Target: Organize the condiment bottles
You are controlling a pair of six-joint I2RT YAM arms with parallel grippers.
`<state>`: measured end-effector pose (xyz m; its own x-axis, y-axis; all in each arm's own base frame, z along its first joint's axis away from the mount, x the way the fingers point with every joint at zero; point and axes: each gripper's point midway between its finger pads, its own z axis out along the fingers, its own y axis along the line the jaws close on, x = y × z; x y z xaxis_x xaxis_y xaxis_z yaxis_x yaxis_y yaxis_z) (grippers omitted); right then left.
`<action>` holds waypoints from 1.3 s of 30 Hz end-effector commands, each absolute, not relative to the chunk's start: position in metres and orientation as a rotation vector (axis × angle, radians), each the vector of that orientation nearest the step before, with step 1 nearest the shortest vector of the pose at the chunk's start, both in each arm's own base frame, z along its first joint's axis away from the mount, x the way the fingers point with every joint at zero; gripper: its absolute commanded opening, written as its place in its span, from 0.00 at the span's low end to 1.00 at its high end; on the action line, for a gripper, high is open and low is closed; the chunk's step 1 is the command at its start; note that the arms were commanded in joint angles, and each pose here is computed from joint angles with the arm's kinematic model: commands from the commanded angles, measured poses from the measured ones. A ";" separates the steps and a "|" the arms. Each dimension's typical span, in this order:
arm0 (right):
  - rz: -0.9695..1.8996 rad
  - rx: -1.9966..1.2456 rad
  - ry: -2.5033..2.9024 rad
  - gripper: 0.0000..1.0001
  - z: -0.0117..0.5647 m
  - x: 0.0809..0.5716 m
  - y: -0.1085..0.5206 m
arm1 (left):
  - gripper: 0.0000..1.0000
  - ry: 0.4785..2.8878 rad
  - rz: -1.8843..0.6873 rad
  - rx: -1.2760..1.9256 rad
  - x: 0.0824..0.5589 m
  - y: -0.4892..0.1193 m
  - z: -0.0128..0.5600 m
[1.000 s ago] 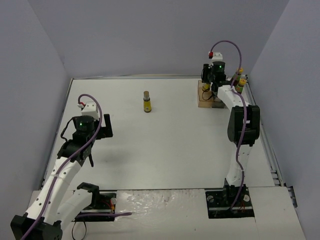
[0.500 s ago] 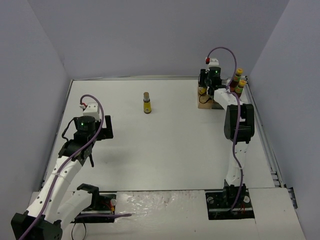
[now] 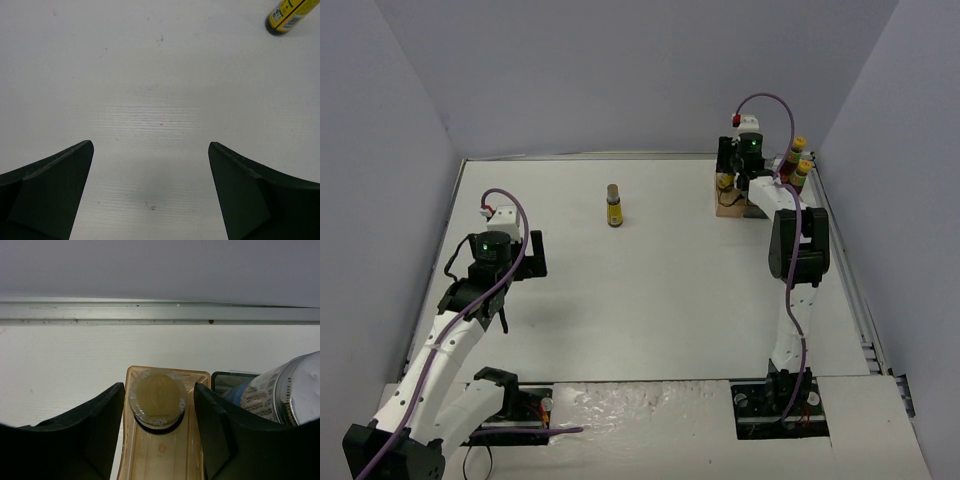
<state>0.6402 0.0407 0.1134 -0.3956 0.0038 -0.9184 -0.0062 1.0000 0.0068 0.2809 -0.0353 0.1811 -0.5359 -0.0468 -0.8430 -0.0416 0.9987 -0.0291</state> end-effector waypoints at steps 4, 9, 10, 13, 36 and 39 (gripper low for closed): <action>-0.007 -0.021 1.738 0.69 0.224 0.649 0.037 | 0.97 2.045 -0.031 -0.068 0.294 -0.037 0.208; 0.016 -0.057 1.697 0.80 0.262 0.630 0.047 | 0.97 2.040 -0.031 -0.068 0.294 -0.037 0.210; 0.028 -0.070 1.687 0.82 0.271 0.624 0.051 | 0.97 2.038 -0.032 -0.068 0.294 -0.037 0.210; 0.087 -0.119 1.646 0.86 0.305 0.602 0.073 | 0.97 2.033 -0.033 -0.068 0.294 -0.037 0.213; 0.500 -0.643 1.618 0.99 0.231 0.482 0.378 | 0.97 2.000 -0.048 -0.070 0.288 -0.037 0.222; 0.486 -0.649 1.627 0.99 0.220 0.487 0.388 | 0.97 2.001 -0.048 -0.068 0.287 -0.037 0.222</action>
<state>0.4611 0.3752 0.1646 -0.2405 -0.2262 -0.9439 -0.6885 0.7253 0.0016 0.2780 -0.0358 0.1923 -0.5003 -0.0548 -0.8641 -0.0338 0.9985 -0.0437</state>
